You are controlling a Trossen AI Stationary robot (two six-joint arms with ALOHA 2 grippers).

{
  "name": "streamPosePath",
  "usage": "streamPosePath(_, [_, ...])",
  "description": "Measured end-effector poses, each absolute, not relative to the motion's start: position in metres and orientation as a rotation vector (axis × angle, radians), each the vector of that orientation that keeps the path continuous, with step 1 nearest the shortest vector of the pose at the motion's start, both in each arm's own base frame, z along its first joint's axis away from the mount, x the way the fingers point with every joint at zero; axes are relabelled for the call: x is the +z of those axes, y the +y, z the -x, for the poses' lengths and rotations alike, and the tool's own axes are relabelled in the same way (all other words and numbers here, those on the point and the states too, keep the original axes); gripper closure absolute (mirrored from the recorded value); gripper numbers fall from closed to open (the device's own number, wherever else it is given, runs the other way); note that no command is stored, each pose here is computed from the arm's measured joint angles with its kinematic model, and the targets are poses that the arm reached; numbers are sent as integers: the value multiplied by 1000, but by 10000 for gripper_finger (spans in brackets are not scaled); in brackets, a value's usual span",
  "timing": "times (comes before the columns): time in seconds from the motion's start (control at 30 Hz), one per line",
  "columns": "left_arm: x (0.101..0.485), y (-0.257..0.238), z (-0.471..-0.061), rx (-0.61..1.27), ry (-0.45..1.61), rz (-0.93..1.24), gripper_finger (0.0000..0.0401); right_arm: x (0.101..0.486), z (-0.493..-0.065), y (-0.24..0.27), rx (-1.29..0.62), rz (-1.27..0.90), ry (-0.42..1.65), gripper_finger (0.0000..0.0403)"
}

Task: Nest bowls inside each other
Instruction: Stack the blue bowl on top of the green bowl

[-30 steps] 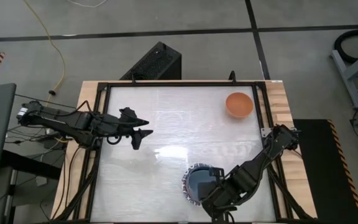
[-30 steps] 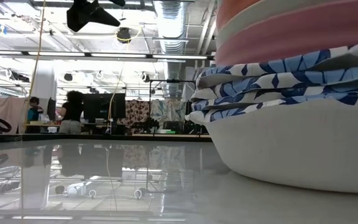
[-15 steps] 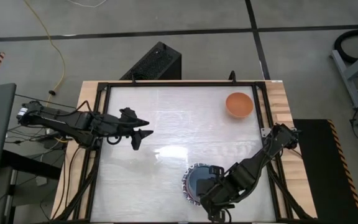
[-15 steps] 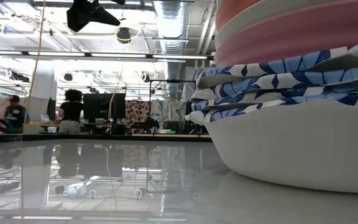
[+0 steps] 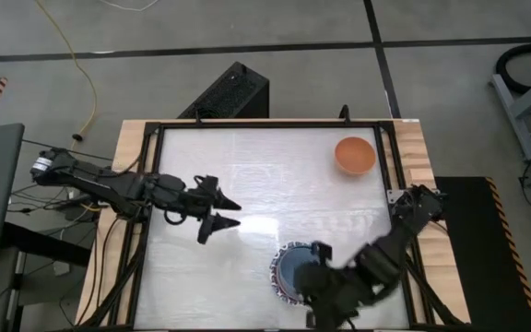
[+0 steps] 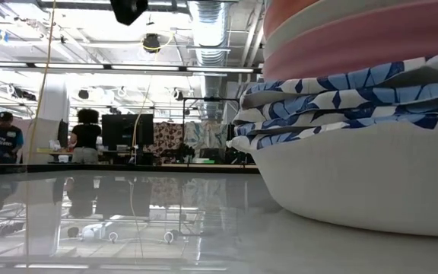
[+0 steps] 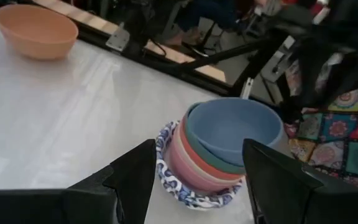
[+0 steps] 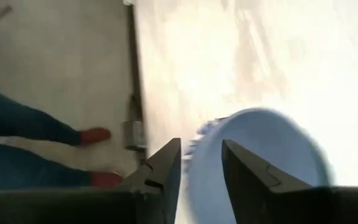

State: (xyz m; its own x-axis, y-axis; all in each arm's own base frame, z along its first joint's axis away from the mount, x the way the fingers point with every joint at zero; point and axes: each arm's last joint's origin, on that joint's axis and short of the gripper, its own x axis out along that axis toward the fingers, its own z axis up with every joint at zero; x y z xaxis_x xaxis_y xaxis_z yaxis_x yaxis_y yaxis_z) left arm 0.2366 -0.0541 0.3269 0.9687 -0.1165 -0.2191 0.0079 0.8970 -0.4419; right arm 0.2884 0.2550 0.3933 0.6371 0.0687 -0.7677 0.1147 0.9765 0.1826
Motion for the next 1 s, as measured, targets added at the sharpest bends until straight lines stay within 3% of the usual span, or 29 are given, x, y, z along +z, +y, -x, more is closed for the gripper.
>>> streamPosePath(0.37, [299, -60, -258, -24, 378, 474, 172, 355, -277, 286, -164, -255, 859, 351])
streamPosePath(0.6, [298, -60, -259, -20, 381, 492, 172, 326, -278, 293, -165, -274, 908, 369])
streamPosePath(0.83, [298, -60, -259, -19, 381, 498, 172, 325, -276, 292, -166, -253, 918, 381])
streamPosePath(1.0, [298, -60, -259, -18, 381, 500, 172, 341, -283, 299, -121, -248, 746, 389])
